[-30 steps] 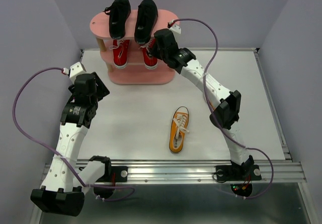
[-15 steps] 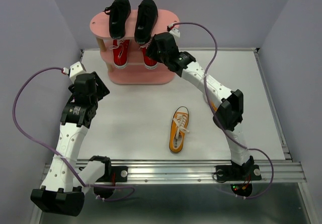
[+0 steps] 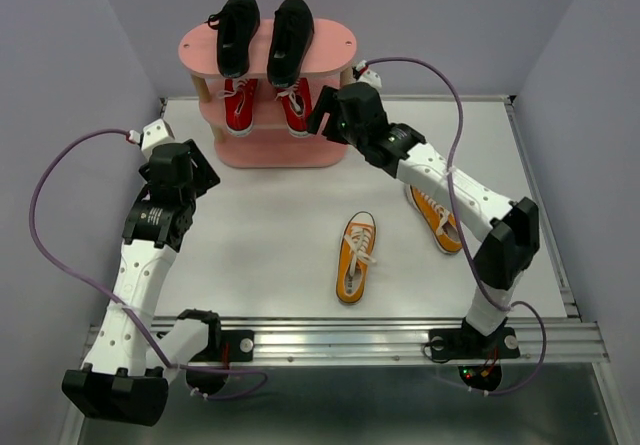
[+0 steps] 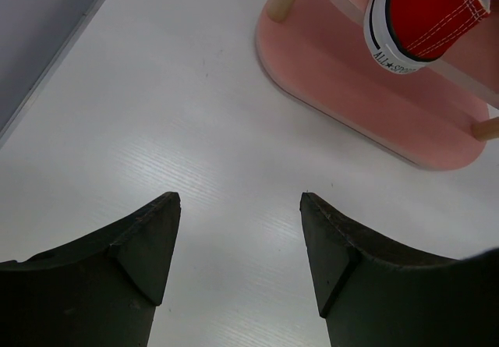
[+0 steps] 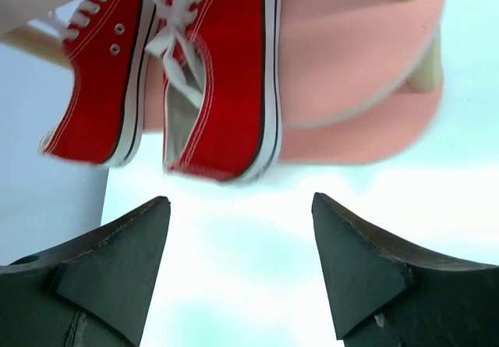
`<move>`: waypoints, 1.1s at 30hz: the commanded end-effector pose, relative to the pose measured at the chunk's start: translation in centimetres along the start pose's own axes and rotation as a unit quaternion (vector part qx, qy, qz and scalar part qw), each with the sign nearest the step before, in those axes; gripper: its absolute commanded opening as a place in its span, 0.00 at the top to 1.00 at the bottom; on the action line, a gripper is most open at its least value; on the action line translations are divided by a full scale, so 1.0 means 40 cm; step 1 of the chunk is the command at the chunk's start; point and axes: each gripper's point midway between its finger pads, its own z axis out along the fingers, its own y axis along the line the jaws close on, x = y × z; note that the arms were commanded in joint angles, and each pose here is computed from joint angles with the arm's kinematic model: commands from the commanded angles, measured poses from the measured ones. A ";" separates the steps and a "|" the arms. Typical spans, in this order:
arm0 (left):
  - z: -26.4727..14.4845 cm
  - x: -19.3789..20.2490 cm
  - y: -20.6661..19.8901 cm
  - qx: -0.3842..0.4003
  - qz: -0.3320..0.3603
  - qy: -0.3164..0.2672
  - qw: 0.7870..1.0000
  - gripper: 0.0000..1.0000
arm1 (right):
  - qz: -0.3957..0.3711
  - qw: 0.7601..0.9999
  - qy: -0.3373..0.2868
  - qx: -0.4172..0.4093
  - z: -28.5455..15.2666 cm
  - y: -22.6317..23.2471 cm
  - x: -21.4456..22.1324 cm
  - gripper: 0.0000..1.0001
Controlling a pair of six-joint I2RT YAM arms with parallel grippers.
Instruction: Place and organize the shoes onto the shoe shelf
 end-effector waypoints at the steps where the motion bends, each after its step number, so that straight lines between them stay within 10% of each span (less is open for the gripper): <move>1: 0.005 -0.022 -0.022 0.025 0.007 -0.018 1.000 0.26 | -0.020 0.997 -0.038 -0.059 -0.127 0.049 -0.067 0.20; 14: 0.017 -0.016 -0.063 0.061 0.008 -0.011 0.998 0.26 | -0.038 0.996 0.005 0.080 -0.197 -0.218 0.093 0.31; 33: -0.015 -0.046 -0.032 0.039 0.010 -0.034 0.999 0.26 | -0.051 0.992 -0.050 0.101 0.127 -0.108 -0.008 0.31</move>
